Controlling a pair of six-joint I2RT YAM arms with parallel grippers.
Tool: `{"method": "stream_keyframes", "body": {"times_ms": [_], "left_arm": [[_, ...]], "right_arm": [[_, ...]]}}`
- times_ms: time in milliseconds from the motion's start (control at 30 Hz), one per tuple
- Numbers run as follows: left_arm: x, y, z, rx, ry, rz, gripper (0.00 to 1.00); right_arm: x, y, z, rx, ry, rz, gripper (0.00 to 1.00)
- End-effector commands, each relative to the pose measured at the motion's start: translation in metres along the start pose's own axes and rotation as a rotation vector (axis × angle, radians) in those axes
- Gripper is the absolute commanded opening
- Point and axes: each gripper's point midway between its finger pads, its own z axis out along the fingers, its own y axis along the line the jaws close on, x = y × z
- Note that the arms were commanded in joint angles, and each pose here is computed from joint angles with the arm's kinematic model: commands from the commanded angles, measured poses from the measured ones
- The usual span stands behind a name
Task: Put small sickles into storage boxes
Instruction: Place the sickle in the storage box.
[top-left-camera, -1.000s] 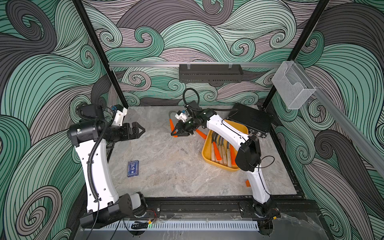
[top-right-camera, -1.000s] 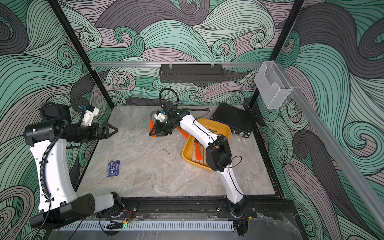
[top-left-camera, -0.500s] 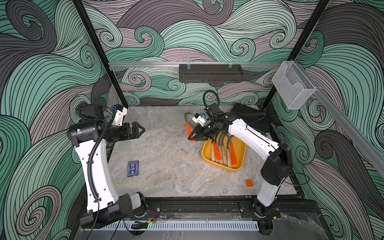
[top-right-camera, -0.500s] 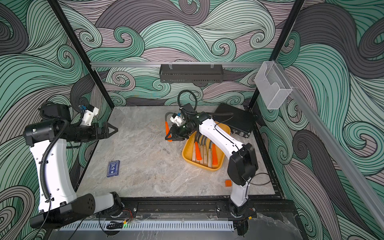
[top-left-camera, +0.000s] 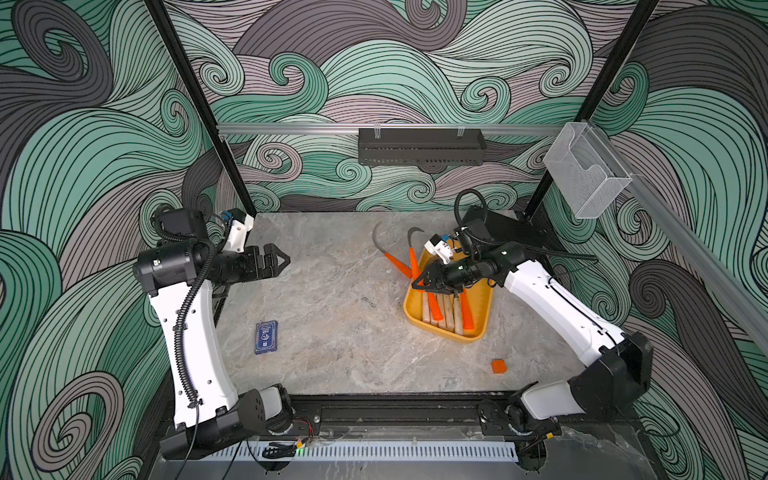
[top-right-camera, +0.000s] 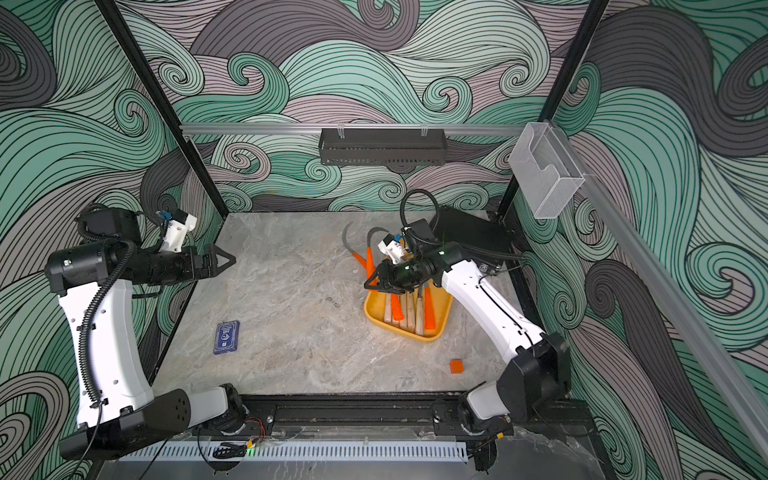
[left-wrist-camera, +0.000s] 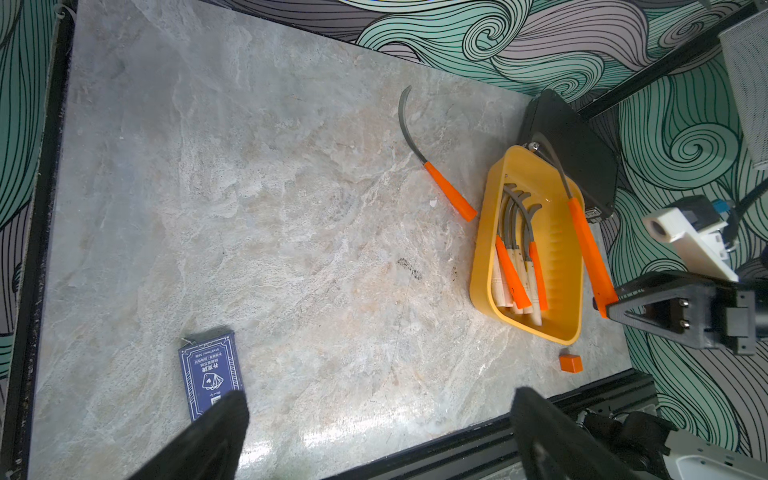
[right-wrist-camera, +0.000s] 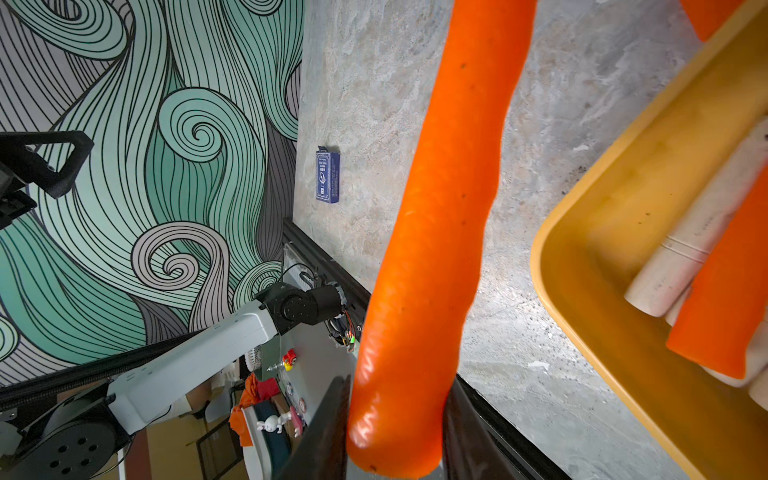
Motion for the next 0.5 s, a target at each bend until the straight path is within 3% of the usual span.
{"method": "stream_keyframes", "body": {"times_ms": [0, 467], "left_arm": [[-0.007, -0.008, -0.009, 0.015, -0.048, 0.018, 0.99], [-0.015, -0.010, -0.006, 0.052, -0.061, 0.000, 0.98]], "right_arm": [[0.005, -0.003, -0.013, 0.011, -0.036, -0.003, 0.12], [0.030, -0.036, -0.028, 0.085, -0.057, 0.061, 0.12]]}}
